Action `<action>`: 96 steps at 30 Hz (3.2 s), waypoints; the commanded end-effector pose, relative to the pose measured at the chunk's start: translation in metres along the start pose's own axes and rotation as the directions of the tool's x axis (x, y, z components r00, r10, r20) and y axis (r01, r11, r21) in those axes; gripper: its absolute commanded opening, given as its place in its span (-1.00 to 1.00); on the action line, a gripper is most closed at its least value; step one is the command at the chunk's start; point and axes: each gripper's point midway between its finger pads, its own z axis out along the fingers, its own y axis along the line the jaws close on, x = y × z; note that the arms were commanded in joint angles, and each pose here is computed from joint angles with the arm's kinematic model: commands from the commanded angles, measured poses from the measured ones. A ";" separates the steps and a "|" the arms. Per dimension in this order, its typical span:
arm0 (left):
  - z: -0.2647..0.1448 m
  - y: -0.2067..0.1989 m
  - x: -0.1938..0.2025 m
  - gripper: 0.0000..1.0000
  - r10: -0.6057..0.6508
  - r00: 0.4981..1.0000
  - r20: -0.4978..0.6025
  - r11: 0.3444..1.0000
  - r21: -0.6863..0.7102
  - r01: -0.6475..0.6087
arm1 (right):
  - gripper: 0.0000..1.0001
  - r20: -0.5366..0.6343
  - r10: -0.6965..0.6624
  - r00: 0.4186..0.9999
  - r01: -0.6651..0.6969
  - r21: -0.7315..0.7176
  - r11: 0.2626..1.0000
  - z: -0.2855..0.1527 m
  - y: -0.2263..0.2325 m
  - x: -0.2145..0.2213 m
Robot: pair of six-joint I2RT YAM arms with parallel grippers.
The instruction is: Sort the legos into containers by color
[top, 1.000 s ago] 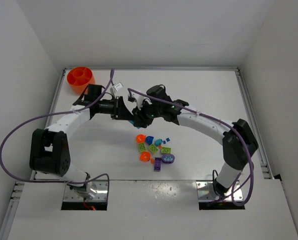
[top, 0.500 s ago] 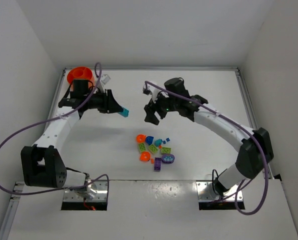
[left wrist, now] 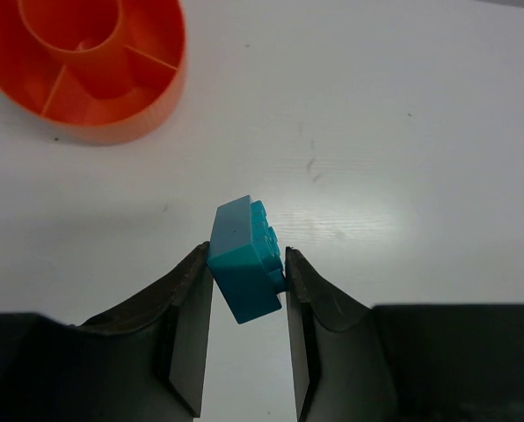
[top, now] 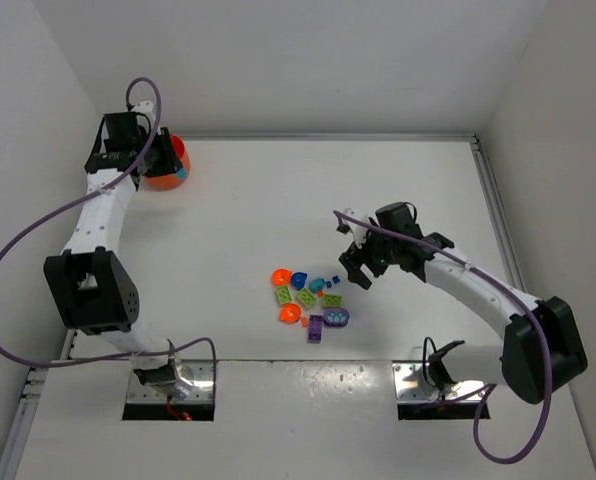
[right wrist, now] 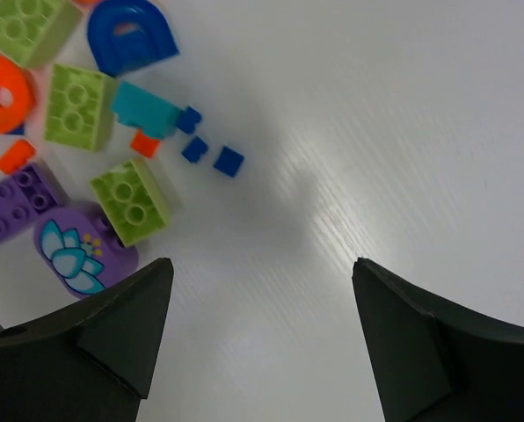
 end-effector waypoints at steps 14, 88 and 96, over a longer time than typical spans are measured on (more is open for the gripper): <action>0.045 0.056 -0.035 -1.00 -0.098 0.990 0.101 0.975 -0.192 0.116 | 0.58 0.047 0.260 0.964 -0.264 0.137 0.955 -0.007 -0.050 -0.032; -0.069 -0.093 0.018 0.35 0.085 0.991 0.107 0.860 0.494 -0.128 | 0.20 -0.014 -0.148 0.989 0.133 -0.365 0.921 0.024 0.061 -0.012; -0.100 -0.121 0.038 0.38 0.102 0.990 0.098 0.747 0.650 -0.142 | 0.17 0.138 -0.368 0.919 0.392 -0.381 0.837 0.046 0.061 -0.021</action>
